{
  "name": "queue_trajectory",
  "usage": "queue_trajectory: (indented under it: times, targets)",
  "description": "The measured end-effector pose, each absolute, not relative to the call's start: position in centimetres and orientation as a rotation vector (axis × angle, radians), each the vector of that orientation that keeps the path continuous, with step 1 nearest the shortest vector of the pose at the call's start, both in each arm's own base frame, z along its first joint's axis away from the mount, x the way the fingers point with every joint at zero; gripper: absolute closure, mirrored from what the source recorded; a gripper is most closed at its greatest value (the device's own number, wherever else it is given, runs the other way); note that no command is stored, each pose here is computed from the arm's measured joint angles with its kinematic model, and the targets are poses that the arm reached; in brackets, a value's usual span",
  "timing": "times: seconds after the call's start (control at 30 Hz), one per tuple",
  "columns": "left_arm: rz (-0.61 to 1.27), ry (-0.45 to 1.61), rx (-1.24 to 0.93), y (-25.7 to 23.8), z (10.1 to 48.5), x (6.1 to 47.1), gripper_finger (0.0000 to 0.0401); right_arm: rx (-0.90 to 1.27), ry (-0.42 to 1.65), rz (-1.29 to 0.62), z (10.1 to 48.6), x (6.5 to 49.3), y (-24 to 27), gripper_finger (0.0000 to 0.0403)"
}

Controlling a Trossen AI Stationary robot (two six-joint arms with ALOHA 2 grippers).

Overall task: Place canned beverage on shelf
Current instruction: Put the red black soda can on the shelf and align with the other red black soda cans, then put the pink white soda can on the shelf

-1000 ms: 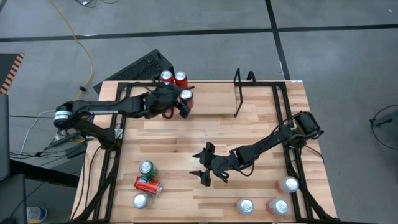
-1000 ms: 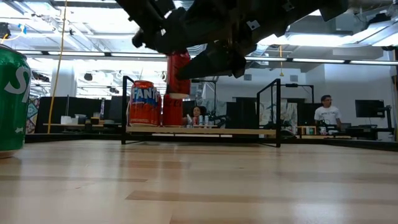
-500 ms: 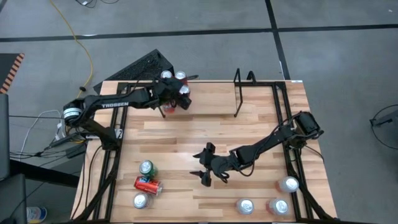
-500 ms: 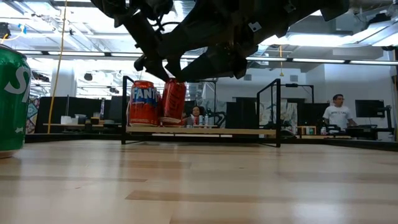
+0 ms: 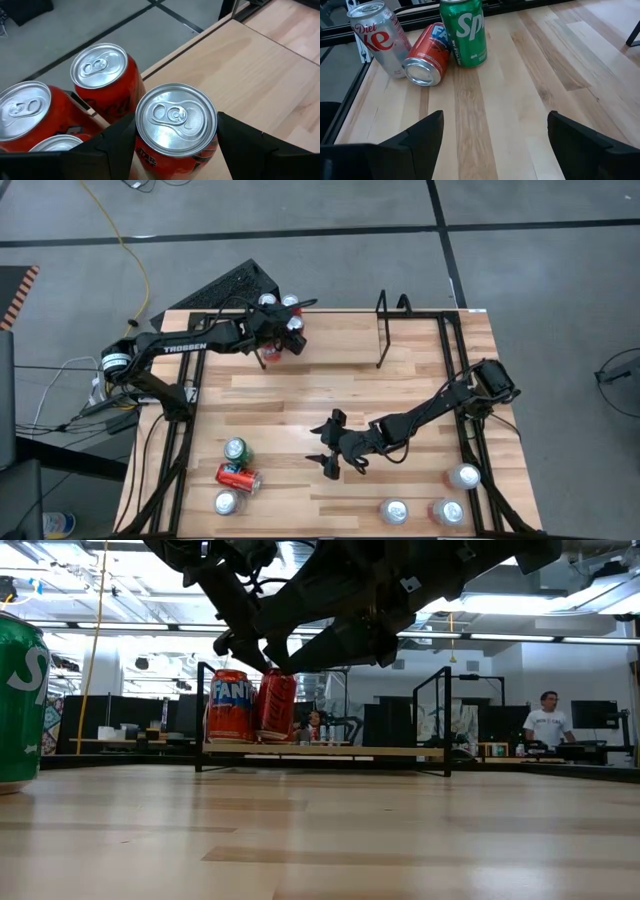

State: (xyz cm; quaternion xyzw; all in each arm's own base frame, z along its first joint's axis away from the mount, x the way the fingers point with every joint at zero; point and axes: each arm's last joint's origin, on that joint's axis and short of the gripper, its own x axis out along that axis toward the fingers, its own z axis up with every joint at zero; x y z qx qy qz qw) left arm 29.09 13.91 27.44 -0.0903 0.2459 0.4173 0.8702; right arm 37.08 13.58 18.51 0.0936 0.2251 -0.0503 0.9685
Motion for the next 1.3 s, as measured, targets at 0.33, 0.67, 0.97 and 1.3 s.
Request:
queue_trajectory:
  times: [0.33,0.67,0.97,1.3]
  targets:
    - [0.868,0.532,-0.174,13.9,27.4,29.0,0.0153,0.214,0.455,-0.103,18.5,37.1,13.6,0.0072]
    - [0.853,0.547,-0.124,13.9,27.5,29.0,0.0101,0.226,0.472,-0.059,18.5,37.1,13.7,0.0072]
    - [0.834,0.521,-0.119,13.1,28.6,28.5,0.0095,0.221,0.482,-0.062,18.4,37.0,13.7,0.0072]
    - [0.701,0.37,-0.041,8.3,34.1,25.3,0.0094,0.151,0.425,-0.289,18.5,37.5,11.6,0.0077]
